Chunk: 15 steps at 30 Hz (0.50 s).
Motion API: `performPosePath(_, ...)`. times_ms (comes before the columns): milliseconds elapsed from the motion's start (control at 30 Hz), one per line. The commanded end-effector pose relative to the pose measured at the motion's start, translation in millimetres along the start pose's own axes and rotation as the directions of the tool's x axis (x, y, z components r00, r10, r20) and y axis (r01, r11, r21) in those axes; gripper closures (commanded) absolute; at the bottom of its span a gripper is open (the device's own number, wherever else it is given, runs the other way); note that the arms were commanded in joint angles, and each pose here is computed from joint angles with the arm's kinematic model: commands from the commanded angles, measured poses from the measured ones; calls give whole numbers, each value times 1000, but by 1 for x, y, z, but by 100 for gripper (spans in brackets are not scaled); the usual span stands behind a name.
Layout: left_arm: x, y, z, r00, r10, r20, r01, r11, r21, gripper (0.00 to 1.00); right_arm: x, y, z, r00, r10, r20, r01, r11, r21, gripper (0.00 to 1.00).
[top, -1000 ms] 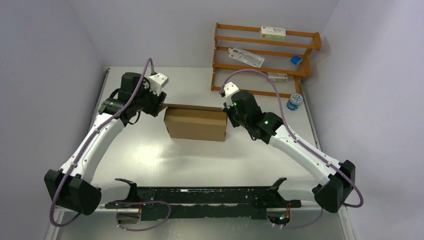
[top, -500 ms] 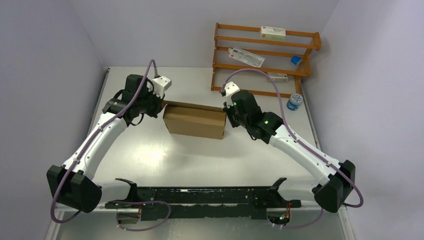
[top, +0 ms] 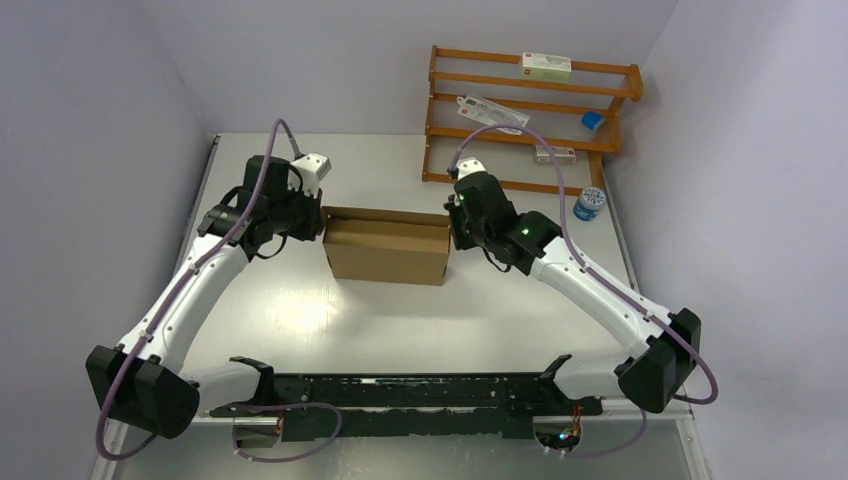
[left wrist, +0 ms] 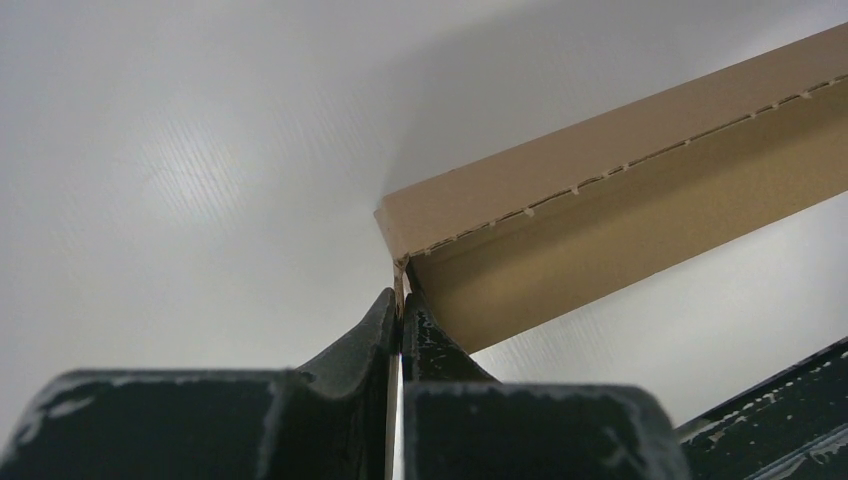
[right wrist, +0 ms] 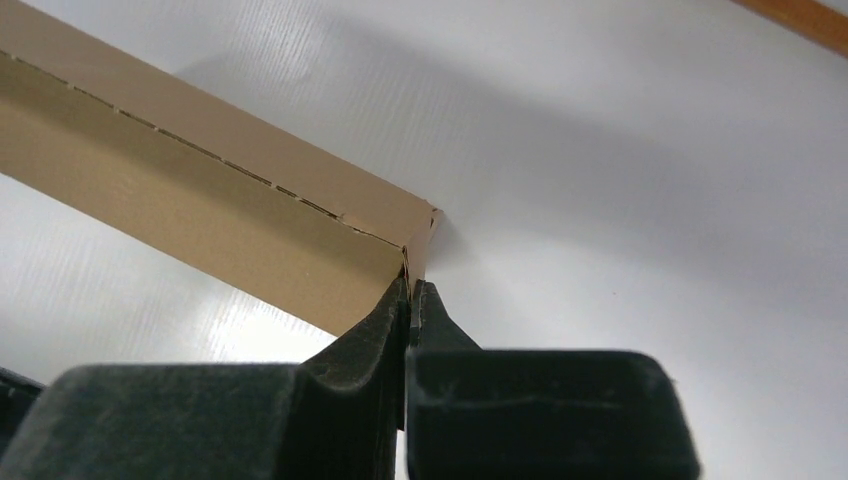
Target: Fold the paper box
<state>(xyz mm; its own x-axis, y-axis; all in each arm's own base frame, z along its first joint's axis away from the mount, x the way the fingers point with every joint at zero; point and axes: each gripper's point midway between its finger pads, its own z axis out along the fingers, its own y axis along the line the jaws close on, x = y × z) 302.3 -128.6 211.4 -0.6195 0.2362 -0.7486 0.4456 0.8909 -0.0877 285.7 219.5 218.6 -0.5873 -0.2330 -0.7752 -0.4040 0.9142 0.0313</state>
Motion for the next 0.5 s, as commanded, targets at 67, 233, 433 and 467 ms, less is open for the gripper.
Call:
performPosePath(67, -9, -26, -7, 996, -83, 35, 79, 991, 103, 95, -11, 12, 2, 989, 150, -14, -150, 989, 9, 100)
performPosePath(233, -8, -29, -8, 995, -101, 27, 97, 989, 110, 95, -7, 14, 8, 976, 214, -37, -212, 977, 33, 100)
performPosePath(433, -7, -41, -6, 995, -95, 31, 91, 989, 117, 95, -7, 22, 9, 963, 265, -56, -264, 964, 22, 100)
performPosePath(467, -7, -44, -5, 995, -92, 30, 87, 989, 118, 95, -7, 22, 9, 961, 269, -57, -268, 963, 26, 100)
